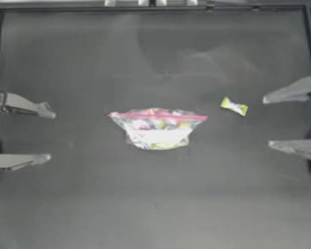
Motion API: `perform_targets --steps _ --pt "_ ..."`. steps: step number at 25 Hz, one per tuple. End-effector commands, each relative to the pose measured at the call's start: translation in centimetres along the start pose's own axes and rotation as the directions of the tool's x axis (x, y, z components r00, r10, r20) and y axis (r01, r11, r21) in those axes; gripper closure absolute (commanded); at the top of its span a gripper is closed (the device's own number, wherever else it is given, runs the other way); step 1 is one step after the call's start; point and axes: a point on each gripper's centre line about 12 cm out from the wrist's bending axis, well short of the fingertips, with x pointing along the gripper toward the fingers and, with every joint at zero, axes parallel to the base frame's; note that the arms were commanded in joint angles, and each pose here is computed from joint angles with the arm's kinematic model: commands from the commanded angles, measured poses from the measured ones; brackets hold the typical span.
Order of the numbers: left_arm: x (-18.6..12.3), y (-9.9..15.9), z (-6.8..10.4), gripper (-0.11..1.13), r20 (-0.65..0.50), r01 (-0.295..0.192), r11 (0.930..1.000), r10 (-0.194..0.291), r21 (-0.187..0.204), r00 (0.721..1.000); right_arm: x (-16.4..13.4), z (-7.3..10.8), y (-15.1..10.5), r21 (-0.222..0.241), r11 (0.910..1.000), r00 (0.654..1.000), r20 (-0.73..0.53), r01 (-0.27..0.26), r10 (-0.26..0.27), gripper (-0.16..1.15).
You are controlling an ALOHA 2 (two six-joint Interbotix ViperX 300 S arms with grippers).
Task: Put candy in bag
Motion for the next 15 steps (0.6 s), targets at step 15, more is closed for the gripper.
perform_targets --steps 15 --pt "-0.9 0.6 -1.4 0.02 -0.045 -0.035 0.9994 0.035 0.001 0.998 5.7 4.6 -2.4 -0.032 0.9956 0.932 -0.352 0.088 -0.093 -0.01"
